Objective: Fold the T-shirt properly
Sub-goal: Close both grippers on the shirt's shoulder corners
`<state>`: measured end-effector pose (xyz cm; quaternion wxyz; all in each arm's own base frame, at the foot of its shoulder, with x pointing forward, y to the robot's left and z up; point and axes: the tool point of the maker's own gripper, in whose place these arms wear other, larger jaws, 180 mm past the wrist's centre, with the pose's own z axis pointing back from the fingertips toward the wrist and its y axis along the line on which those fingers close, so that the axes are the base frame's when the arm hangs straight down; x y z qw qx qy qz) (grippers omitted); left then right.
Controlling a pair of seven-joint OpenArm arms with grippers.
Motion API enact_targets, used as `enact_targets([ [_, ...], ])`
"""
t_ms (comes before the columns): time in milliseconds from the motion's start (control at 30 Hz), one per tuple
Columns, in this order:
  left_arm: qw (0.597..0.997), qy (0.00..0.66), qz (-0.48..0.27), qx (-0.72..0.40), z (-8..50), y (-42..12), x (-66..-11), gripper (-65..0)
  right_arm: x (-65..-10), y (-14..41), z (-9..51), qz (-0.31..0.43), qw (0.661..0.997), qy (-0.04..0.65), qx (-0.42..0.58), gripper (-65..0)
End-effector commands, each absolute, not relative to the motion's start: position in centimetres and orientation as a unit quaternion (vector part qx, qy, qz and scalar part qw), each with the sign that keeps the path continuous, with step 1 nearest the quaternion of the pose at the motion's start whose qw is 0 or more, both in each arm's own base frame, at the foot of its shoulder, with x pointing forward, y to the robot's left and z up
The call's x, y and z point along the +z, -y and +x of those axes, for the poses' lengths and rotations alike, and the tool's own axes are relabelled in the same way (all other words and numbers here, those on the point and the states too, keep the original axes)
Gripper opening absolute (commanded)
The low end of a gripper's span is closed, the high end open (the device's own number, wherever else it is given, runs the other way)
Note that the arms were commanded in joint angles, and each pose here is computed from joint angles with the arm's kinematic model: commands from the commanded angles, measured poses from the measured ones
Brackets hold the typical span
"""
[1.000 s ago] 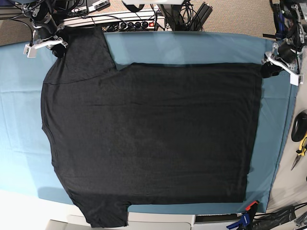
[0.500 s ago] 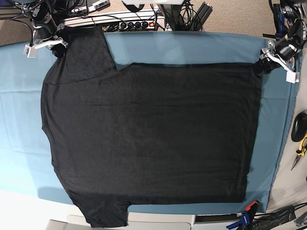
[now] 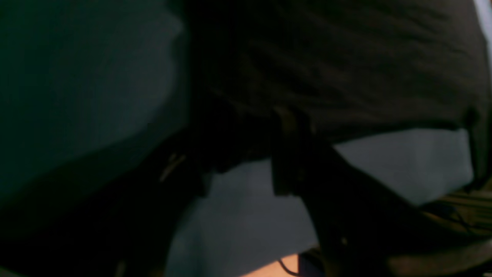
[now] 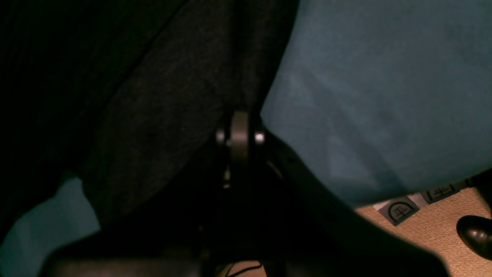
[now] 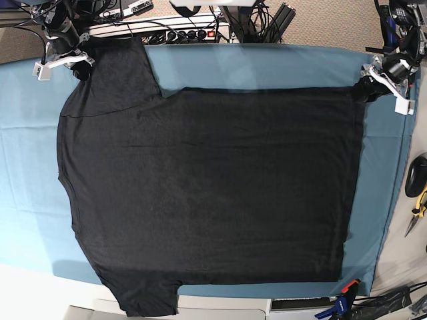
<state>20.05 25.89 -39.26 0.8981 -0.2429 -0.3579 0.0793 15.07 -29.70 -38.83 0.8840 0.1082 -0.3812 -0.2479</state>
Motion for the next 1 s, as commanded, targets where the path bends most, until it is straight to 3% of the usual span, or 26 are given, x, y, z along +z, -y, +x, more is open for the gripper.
enact_targets([
  [0,0.892,0.376,-0.238,0.073,20.7,-26.4,-38.2,-40.2,-38.7,29.9,14.8,0.1,0.89,0.376,-0.237,-65.0],
  [167,0.894,0.371,-0.243,0.069,20.6,-26.0,-38.5,-40.2,-38.7,29.9,14.8,0.1,0.89,0.377,-0.237,-65.0],
  [433,0.902,0.326,-0.28,0.033,20.2,-20.9,-41.1,-40.5,-38.7,29.9,14.8,0.1,0.89,0.376,-0.237,-65.0],
  [533,0.899,0.331,-0.285,0.036,20.5,-20.4,-41.0,-47.8,-38.7,29.9,14.8,0.099,0.889,0.378,-0.237,-65.0],
  [600,0.899,0.331,-0.284,0.036,20.5,-20.5,-41.0,-51.0,-38.6,30.0,14.9,0.098,0.887,0.383,-0.238,-65.0],
  [933,0.896,0.365,-0.243,0.064,21.2,-25.0,-39.4,-51.2,-38.5,30.0,15.0,0.098,0.886,0.385,-0.238,-65.0],
  [967,0.897,0.367,-0.239,0.063,21.2,-25.4,-39.2,-53.8,-38.5,30.0,15.0,0.097,0.886,0.385,-0.238,-65.0],
])
